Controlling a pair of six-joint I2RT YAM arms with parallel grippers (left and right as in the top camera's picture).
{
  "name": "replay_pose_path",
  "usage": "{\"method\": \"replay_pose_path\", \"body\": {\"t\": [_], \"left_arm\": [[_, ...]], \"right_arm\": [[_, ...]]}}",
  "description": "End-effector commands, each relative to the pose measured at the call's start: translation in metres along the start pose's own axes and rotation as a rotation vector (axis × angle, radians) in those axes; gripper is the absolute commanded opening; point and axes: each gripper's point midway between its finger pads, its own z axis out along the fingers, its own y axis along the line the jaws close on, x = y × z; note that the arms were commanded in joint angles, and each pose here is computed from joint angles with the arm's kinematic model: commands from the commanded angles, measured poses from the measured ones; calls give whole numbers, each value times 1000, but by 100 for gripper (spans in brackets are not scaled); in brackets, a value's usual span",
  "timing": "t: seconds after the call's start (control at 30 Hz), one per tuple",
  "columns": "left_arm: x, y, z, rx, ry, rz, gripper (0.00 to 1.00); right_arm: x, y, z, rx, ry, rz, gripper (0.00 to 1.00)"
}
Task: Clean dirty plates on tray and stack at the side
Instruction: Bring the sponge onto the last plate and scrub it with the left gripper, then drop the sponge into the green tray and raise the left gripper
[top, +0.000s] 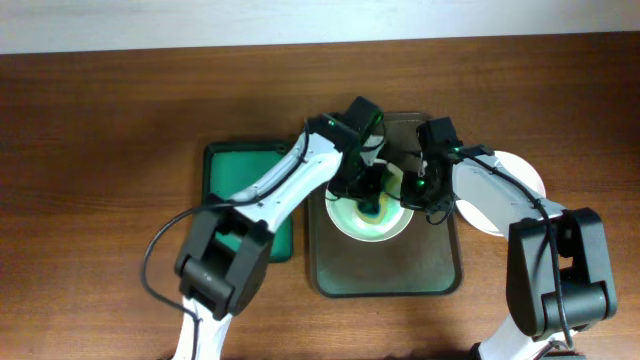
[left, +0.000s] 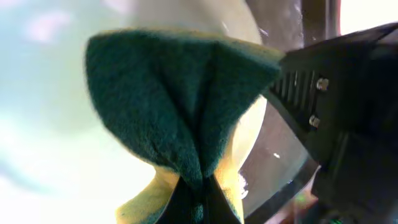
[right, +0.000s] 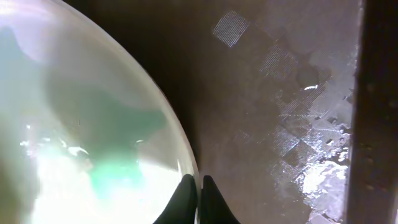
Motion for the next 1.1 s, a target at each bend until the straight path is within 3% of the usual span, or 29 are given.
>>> {"method": "replay_pose_path", "body": {"t": [0.0, 0.1, 0.4, 0.73, 0.83, 0.93, 1.07], "left_arm": [[-22, 25, -63, -240, -178, -19, 0], [-15, 46, -55, -324, -162, -39, 0], [-24, 61, 25, -237, -166, -44, 0], [1, -13, 57, 95, -31, 62, 0], [8, -22, 46, 145, 13, 69, 0], [-2, -7, 8, 29, -43, 45, 0], [-14, 40, -91, -185, -219, -34, 0]], "right_arm": [[-1, 0, -4, 2, -13, 7, 4], [-1, 0, -4, 1, -14, 7, 4], [-1, 0, -4, 1, -14, 7, 4], [-1, 0, -4, 1, -14, 7, 4], [-1, 0, -4, 1, -14, 7, 4], [-2, 0, -4, 1, -15, 7, 4], [-2, 0, -4, 0, -17, 7, 4]]}}
